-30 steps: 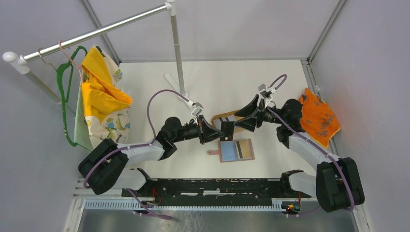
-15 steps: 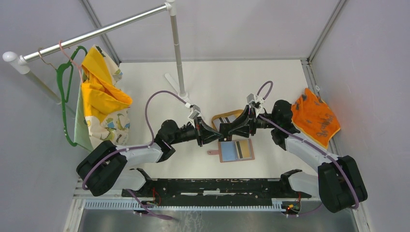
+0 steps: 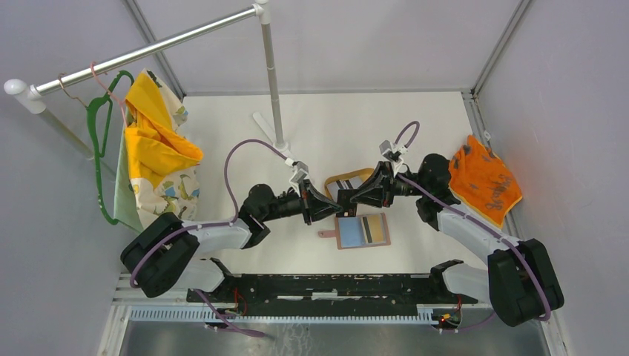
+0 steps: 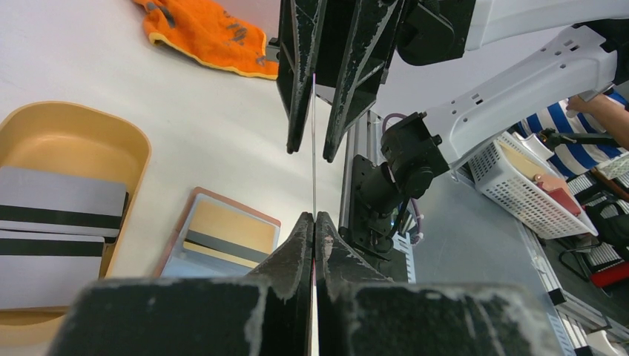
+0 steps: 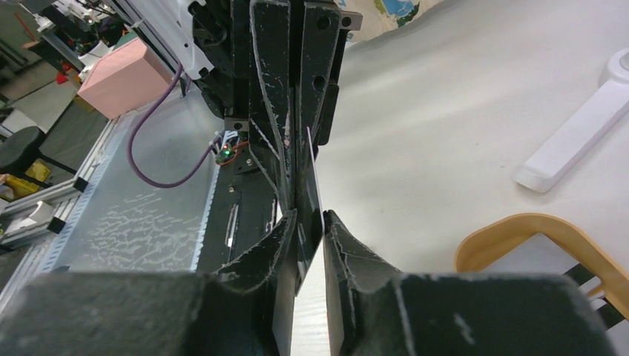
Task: Put the credit cards into the card holder
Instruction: Pick up the credit card from the storage box, then insert the credit card into the card holder.
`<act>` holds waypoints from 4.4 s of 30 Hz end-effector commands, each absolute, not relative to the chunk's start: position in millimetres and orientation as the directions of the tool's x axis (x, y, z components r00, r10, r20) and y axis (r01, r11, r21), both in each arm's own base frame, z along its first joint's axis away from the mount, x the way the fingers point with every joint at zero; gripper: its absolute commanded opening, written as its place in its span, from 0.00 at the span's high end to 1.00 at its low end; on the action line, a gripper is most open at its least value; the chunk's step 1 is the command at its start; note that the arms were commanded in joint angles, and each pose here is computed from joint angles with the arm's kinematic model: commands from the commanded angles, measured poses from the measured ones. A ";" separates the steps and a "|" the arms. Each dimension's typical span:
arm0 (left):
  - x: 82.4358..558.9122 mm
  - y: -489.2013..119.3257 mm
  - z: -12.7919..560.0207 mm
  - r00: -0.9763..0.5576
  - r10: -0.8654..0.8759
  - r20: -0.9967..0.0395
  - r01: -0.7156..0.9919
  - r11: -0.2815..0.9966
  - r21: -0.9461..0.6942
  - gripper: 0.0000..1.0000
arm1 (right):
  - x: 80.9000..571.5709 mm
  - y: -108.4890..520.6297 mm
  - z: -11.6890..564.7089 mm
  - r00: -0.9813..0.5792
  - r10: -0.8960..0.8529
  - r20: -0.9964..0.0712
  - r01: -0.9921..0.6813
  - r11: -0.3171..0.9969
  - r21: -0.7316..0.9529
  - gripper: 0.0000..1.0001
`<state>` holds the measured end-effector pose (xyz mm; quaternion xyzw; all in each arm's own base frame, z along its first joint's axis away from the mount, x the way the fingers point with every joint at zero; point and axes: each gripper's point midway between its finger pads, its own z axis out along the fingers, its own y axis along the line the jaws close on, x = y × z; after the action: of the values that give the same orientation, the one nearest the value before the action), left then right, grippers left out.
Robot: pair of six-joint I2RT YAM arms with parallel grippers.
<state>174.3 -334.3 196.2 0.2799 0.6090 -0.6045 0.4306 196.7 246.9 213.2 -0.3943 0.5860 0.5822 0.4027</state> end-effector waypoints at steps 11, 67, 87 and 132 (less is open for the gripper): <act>200.0 -322.5 198.0 -0.456 -0.231 -0.859 0.812 0.287 -0.508 0.54 | 200.7 243.1 206.4 -0.423 -0.026 -0.906 -0.904 0.078 0.420 1.00; 191.0 -325.9 66.8 -0.559 -0.013 -0.829 0.528 0.765 -0.368 0.41 | 199.1 177.7 58.5 -0.927 -0.017 -0.374 -0.340 0.459 0.821 1.00; 194.8 -325.5 35.7 -0.553 0.129 -0.823 0.477 0.859 -0.185 0.47 | 215.7 167.4 48.6 -0.919 0.021 -0.394 -0.321 0.539 0.778 1.00; 191.8 -336.6 26.7 -0.555 0.184 -0.811 0.488 0.862 -0.138 0.66 | 203.9 174.9 20.2 -0.979 0.002 -0.203 -0.166 0.568 0.806 1.00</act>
<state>188.7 -328.5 20.2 0.1841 0.8716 -0.1786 0.4177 196.0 178.9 25.3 -0.0439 0.8671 0.4892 0.0833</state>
